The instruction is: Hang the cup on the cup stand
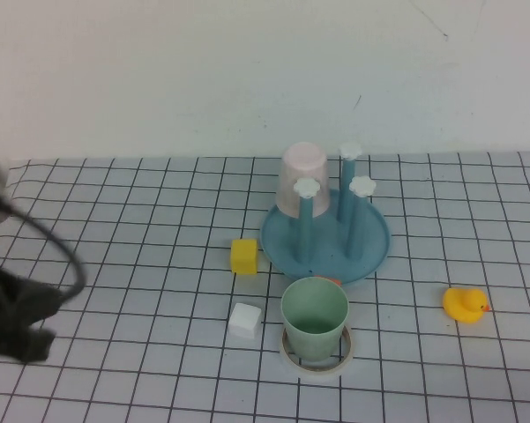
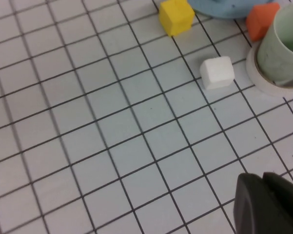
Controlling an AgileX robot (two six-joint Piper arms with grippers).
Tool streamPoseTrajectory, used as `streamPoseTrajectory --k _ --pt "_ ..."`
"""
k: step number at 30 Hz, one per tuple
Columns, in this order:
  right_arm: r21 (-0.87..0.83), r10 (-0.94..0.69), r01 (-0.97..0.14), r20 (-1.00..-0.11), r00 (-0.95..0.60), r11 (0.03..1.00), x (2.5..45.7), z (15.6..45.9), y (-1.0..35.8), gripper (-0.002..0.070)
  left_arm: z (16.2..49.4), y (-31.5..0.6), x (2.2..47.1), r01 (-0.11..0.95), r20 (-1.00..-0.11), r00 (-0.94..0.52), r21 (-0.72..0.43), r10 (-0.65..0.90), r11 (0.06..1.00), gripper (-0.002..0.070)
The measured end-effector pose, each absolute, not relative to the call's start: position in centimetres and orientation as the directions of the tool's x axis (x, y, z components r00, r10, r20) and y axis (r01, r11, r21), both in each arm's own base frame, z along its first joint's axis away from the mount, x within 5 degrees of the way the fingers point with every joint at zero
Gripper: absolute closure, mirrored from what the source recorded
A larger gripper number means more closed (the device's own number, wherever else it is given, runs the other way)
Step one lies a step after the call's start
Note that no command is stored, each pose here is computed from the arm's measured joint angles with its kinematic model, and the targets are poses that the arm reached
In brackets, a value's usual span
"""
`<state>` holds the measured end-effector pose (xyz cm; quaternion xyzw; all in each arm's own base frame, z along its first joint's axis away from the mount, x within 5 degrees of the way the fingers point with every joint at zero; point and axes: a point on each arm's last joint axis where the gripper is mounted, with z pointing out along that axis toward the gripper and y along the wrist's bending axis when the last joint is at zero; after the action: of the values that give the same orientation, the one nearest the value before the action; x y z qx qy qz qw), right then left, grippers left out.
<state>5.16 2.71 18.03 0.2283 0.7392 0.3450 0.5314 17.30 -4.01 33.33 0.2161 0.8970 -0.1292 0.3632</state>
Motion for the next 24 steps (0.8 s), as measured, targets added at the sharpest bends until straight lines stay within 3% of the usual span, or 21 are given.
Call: streamPoseTrajectory --k 5,18,24 --pt "0.753 0.704 -0.029 -0.628 -0.331 0.658 5.2 18.0 2.7 0.0678 33.1 -6.3 21.4 0.576 -0.630 -0.654 -0.055 0.420 0.815 0.0678" --pt "0.733 0.682 -0.040 -0.650 -0.335 0.679 5.1 18.0 2.7 0.0678 33.1 -16.0 27.6 0.725 -0.466 -0.559 0.127 0.686 0.677 0.0678" --pt "0.725 0.673 -0.045 -0.659 -0.338 0.687 5.1 18.0 2.8 0.0678 31.8 -19.9 30.3 0.771 -0.362 -0.550 0.125 0.752 0.624 0.0663"
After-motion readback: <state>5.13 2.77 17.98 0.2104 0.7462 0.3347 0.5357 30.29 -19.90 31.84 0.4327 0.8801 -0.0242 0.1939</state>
